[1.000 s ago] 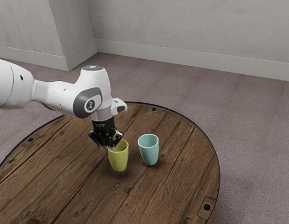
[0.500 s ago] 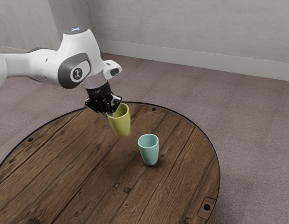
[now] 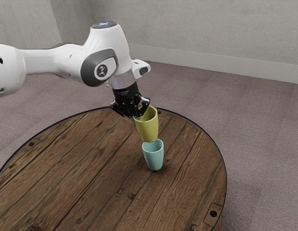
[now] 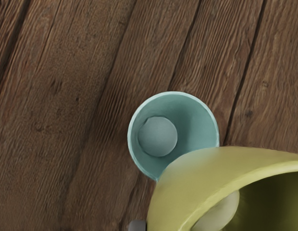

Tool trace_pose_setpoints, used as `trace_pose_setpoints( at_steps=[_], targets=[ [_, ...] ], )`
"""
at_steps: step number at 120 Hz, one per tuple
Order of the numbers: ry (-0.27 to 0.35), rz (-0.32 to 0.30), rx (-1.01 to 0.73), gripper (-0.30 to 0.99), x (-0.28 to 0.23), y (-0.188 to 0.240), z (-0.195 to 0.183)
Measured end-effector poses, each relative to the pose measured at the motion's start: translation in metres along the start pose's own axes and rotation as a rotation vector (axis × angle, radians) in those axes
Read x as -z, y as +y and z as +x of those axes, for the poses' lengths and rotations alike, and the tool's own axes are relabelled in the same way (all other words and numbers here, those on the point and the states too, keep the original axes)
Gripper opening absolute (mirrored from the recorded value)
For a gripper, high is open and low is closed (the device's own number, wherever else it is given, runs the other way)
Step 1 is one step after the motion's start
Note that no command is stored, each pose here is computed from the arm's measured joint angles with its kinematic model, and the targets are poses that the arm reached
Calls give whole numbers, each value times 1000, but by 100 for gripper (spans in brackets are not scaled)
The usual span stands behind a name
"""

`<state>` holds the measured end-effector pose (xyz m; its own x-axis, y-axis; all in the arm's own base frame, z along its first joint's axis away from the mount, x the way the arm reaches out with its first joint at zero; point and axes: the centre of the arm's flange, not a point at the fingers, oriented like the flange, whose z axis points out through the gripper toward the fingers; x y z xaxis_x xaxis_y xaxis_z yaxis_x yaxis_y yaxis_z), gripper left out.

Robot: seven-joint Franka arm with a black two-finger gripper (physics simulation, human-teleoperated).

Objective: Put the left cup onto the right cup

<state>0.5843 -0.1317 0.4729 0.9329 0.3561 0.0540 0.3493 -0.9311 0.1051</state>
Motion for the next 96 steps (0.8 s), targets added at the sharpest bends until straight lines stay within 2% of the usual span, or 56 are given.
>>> trace_pose_setpoints(
  at_steps=[26, 62, 96],
  targets=[
    [-44, 10, 66, -9, -17, 0, 2],
    [-71, 25, 118, -9, -40, 1, 17],
    [-67, 22, 143, -9, -48, 1, 35]
  ],
)
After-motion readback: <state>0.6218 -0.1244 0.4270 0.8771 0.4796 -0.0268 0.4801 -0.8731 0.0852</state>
